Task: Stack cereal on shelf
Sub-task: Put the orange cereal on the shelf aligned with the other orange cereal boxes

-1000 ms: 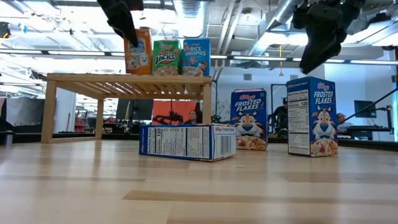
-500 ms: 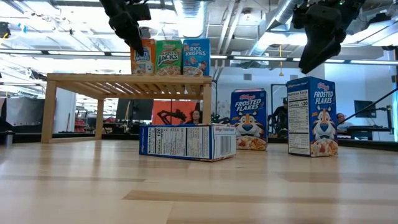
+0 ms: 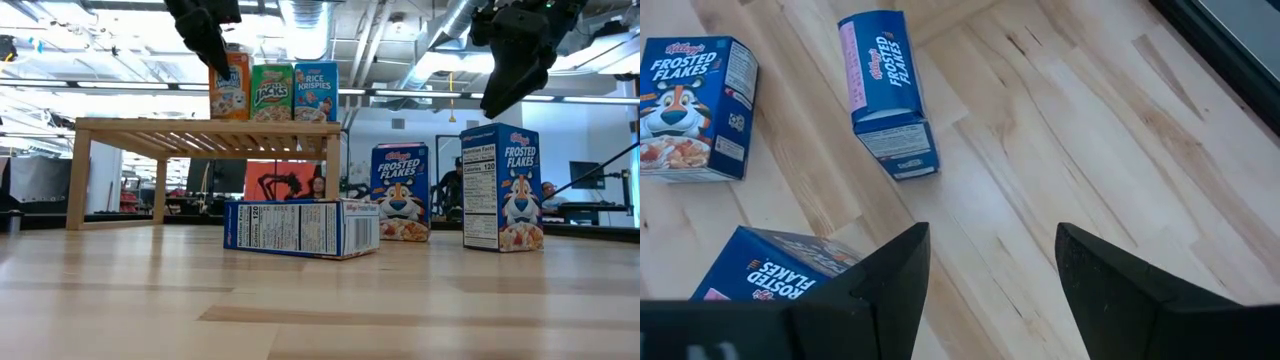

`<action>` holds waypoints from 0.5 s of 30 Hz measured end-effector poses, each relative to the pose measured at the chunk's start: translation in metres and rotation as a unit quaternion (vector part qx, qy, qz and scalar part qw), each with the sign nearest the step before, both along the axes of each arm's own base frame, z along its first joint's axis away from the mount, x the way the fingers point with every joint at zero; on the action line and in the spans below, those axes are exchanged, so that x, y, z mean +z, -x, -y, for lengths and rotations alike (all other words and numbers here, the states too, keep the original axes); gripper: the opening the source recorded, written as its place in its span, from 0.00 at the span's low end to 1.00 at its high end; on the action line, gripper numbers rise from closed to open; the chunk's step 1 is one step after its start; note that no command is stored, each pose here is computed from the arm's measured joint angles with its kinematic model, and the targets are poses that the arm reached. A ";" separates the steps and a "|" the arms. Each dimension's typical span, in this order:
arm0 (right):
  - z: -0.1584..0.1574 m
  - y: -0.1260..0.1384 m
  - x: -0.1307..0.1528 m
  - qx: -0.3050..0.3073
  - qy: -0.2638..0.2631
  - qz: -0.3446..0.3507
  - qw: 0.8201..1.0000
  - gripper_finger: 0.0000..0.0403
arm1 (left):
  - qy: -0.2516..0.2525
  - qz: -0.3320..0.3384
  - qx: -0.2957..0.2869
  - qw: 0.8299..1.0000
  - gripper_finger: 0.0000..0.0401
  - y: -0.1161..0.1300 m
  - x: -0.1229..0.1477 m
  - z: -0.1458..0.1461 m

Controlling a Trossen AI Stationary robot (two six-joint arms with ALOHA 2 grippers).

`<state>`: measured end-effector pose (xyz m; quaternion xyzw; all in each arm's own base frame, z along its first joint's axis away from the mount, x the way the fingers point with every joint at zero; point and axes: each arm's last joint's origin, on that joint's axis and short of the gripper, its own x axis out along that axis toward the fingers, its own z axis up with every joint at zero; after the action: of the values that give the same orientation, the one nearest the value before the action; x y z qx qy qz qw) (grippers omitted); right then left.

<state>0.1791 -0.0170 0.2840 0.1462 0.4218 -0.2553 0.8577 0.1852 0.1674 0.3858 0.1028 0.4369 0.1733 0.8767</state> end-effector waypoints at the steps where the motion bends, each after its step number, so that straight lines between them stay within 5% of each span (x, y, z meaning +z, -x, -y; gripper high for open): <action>1: 0.000 0.000 0.000 0.000 0.000 0.000 1.000 0.59 | 0.003 0.002 0.003 1.000 0.47 0.000 0.000 0.000; 8: 0.000 0.000 0.000 0.000 0.000 0.000 1.000 0.59 | 0.007 0.002 0.008 1.000 0.62 0.000 0.000 0.000; 15: 0.000 0.000 0.000 0.000 0.000 0.000 1.000 0.59 | -0.015 -0.009 0.031 0.999 0.64 0.000 0.000 -0.002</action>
<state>0.1791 -0.0170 0.2839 0.1461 0.4220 -0.2551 0.8576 0.1849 0.1697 0.3862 0.1045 0.4452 0.2058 0.8652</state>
